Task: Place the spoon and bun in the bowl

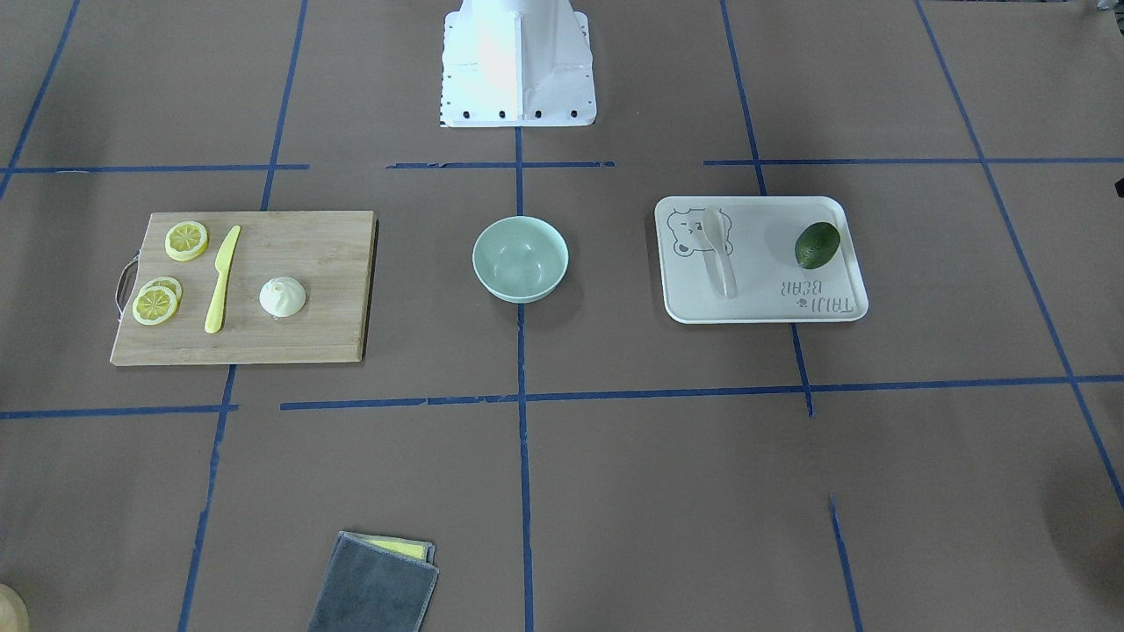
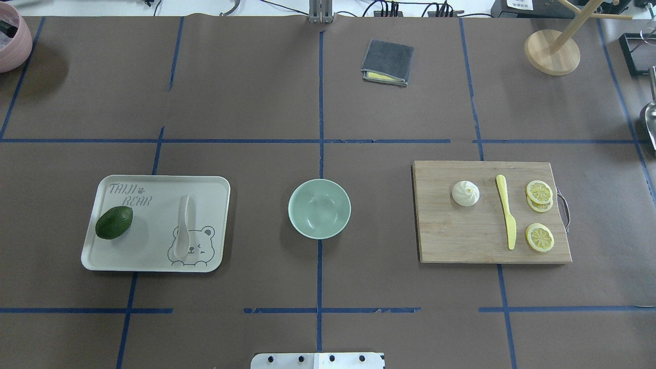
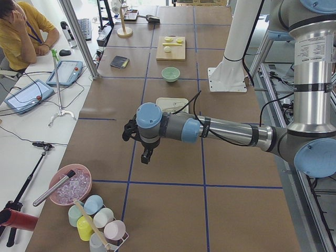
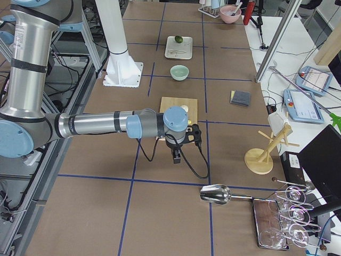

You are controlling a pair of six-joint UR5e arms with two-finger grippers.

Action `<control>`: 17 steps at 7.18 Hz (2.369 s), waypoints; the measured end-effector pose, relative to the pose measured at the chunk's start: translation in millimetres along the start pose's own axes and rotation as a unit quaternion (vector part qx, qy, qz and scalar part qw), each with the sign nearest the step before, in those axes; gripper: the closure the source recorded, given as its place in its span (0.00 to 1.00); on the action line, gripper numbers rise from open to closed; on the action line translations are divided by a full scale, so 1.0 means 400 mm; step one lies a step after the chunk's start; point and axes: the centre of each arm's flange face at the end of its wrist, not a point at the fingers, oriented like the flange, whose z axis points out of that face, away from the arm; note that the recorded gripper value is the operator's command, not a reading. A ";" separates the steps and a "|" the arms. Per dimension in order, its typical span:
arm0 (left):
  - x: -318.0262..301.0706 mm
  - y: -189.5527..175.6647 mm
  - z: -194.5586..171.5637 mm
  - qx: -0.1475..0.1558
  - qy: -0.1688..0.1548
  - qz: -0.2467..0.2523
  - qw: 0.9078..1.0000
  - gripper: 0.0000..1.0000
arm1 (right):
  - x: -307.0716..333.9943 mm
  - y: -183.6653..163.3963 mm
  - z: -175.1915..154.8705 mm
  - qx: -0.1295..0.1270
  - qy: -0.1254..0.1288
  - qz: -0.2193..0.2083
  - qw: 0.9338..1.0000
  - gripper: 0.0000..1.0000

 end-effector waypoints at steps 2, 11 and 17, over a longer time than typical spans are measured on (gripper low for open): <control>0.183 -0.068 0.123 -0.016 0.058 0.006 0.998 0.00 | -0.028 -0.005 0.005 -0.002 -0.021 -0.007 1.000 0.00; 0.912 -0.180 0.632 -0.016 -0.043 -0.124 0.991 0.09 | -0.049 -0.009 0.029 -0.004 -0.030 -0.032 0.999 0.00; 0.925 -0.163 0.710 -0.038 -0.064 -0.126 0.989 1.00 | -0.049 -0.009 0.032 -0.007 -0.033 -0.023 0.999 0.00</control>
